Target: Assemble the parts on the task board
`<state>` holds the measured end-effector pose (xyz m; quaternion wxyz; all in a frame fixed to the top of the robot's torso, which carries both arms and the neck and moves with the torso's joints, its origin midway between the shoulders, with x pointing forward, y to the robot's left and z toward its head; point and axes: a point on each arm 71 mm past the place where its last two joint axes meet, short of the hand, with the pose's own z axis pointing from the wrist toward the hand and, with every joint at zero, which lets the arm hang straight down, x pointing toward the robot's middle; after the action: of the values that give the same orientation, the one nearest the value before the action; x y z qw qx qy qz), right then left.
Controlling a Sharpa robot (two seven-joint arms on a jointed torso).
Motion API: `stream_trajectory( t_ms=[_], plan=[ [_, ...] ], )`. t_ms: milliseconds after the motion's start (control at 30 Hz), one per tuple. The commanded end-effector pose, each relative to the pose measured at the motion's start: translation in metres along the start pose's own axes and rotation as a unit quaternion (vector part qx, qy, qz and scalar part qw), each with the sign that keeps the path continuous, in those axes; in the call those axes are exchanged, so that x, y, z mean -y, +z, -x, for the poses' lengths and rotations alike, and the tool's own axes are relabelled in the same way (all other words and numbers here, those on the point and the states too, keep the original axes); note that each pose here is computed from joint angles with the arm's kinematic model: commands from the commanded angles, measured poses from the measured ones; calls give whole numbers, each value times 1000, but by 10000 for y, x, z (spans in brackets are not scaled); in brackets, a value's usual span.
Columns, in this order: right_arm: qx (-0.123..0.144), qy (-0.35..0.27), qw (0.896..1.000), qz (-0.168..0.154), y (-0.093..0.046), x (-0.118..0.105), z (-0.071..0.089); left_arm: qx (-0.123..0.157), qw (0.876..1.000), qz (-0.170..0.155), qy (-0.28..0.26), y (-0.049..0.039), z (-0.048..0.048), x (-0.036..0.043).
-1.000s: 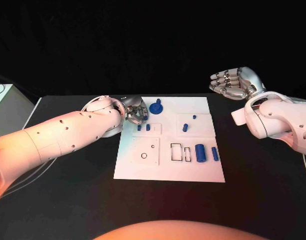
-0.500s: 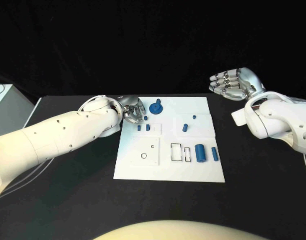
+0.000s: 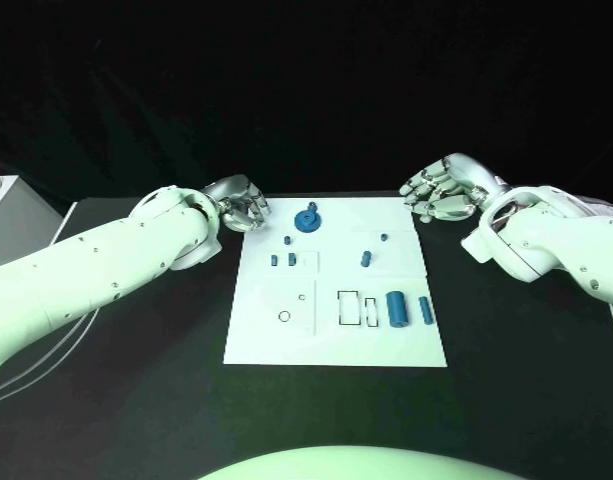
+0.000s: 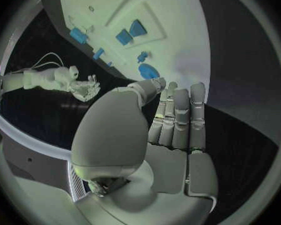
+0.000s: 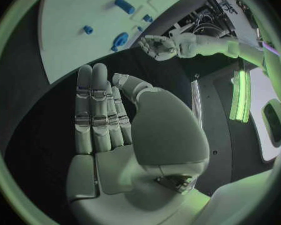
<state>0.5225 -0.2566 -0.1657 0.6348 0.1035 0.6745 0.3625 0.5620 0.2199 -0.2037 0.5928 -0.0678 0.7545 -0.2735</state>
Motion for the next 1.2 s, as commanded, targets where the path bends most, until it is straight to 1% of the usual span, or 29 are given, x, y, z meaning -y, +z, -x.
stream_trajectory(
  t_ms=[33, 100, 133, 167, 267, 333, 433, 500, 567, 700, 733, 900, 1067, 1200],
  plan=[
    [-59, -113, 992, 7, -4, 5, -116, 50, 988, -68, -129, -44, 146, 22],
    [-68, -141, 988, 7, -6, 11, -152, 56, 980, -81, -171, -86, 197, -8],
    [-73, -158, 985, 7, -6, 15, -175, 59, 974, -86, -203, -121, 217, -30],
    [-75, -166, 983, 7, -6, 16, -186, 60, 970, -88, -221, -140, 224, -42],
    [-80, -200, 976, 6, -1, 15, -240, 62, 946, -95, -303, -241, 243, -94],
    [-78, -221, 972, 6, 5, 10, -275, 61, 927, -98, -357, -316, 244, -120],
    [-73, -242, 968, 5, 13, 5, -317, 55, 900, -100, -420, -421, 210, -144],
    [-70, -249, 966, 3, 19, 3, -336, 51, 886, -101, -451, -481, 180, -150],
    [-68, -253, 965, 2, 28, -3, -353, 47, 874, -103, -473, -533, 155, -141],
    [-65, -258, 964, -1, 68, -23, -408, 39, 857, -108, -502, -619, 117, -116],
    [-65, -259, 964, -3, 82, -27, -424, 38, 855, -110, -506, -635, 110, -109],
    [-71, -263, 962, -10, 133, -20, -500, 33, 852, -121, -509, -683, 79, -71],
    [-86, -265, 960, -13, 160, -15, -585, 28, 850, -127, -511, -708, 59, -37],
    [-90, -263, 961, -9, 176, -37, -628, 26, 850, -127, -511, -718, 53, -29]
  ],
)
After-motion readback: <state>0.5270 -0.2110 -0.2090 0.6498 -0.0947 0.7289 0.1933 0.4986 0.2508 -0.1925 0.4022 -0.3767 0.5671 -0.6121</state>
